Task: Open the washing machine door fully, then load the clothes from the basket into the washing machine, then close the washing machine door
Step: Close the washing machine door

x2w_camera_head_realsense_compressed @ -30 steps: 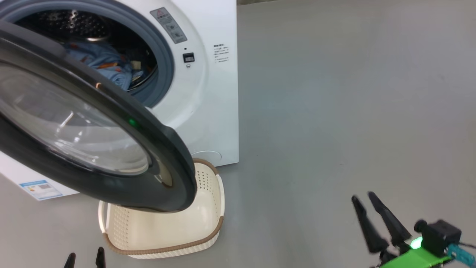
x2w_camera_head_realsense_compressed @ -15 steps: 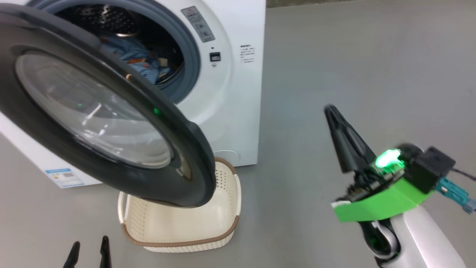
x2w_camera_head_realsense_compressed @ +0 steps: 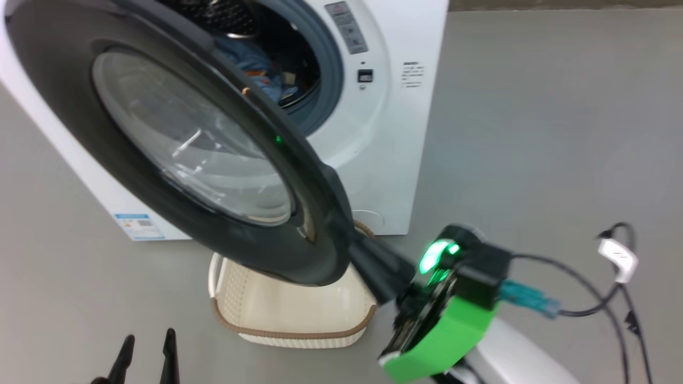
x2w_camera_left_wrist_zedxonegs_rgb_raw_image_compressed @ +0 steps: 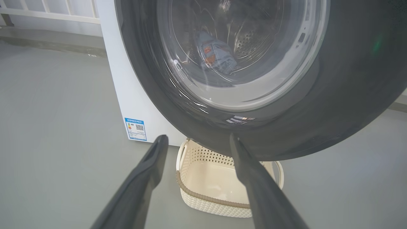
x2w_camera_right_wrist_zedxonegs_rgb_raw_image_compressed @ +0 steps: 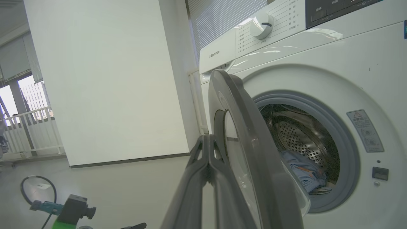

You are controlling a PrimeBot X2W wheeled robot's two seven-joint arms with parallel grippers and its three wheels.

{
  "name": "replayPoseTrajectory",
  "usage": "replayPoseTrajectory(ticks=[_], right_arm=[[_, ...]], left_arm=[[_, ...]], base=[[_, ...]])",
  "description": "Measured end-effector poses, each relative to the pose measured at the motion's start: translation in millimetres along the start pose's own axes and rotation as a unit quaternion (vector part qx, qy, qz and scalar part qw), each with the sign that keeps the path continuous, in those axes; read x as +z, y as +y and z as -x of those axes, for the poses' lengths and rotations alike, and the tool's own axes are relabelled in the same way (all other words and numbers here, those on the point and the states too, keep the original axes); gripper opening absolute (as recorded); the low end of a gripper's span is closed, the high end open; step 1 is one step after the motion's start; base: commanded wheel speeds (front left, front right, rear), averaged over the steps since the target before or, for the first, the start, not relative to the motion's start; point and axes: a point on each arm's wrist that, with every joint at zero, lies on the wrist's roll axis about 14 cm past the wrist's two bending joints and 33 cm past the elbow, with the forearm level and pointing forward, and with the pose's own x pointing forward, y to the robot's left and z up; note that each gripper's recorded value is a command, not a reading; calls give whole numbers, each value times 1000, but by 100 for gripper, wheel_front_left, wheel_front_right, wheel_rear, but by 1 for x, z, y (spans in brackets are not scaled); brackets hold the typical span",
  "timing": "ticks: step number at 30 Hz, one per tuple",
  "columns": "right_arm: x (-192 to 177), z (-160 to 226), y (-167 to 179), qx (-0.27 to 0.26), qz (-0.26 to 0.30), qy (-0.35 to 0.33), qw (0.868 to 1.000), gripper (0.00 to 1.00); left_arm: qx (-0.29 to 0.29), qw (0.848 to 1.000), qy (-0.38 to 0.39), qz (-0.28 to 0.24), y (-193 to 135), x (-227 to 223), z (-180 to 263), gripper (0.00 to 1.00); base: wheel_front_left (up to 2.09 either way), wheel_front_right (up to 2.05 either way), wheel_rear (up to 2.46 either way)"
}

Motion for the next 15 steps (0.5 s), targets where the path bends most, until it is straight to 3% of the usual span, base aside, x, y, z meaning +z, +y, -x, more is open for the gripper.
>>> replayPoseTrajectory(ticks=[5,15], right_arm=[[-43,4,12,12,-43,57,997,0],[-107,24,-5,-21,-79,144,986,0]], left_arm=[[12,1000,-2,6,6,1,1,100],[24,999,13,21,10,-8,-3,100]], base=[[0,0,0],[0,0,0]])
